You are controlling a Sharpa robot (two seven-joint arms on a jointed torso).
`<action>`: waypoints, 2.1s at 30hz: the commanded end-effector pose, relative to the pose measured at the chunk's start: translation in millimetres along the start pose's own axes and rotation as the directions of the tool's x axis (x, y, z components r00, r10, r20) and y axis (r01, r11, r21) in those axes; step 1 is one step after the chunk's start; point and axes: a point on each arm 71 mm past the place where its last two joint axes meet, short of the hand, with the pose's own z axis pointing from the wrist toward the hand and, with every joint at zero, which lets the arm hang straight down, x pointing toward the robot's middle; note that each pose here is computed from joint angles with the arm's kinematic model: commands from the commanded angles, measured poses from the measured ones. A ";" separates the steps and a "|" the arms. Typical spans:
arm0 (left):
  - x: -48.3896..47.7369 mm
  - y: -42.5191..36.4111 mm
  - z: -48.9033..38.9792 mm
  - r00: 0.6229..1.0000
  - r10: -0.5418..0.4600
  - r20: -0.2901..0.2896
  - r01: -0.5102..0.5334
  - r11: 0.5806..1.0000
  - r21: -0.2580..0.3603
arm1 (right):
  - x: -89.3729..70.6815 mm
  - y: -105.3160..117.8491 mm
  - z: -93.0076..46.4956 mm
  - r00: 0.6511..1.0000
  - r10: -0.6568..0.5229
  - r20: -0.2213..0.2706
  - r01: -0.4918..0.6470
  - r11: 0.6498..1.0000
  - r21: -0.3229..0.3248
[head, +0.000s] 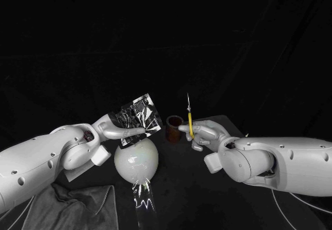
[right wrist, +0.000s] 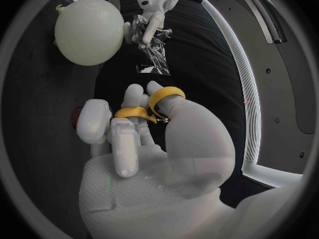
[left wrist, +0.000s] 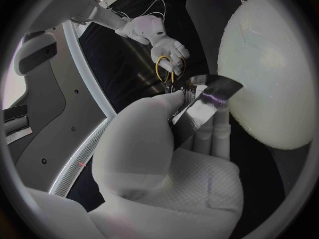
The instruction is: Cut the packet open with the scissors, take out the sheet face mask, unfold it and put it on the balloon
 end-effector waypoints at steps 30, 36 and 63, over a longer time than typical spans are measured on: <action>1.3 -2.0 1.2 1.000 -0.014 -0.009 0.014 1.000 0.008 | 16.5 -0.9 2.9 0.987 -0.088 -0.133 0.089 0.996 0.004; 2.5 -2.1 1.7 1.000 -0.016 -0.021 0.016 1.000 0.004 | 21.7 2.1 1.6 0.982 -0.122 -0.144 0.122 0.992 -0.010; 5.5 -2.7 4.6 0.999 -0.017 -0.042 0.017 1.000 -0.004 | 41.9 -3.5 -7.6 0.925 -0.242 -0.293 0.272 0.960 0.065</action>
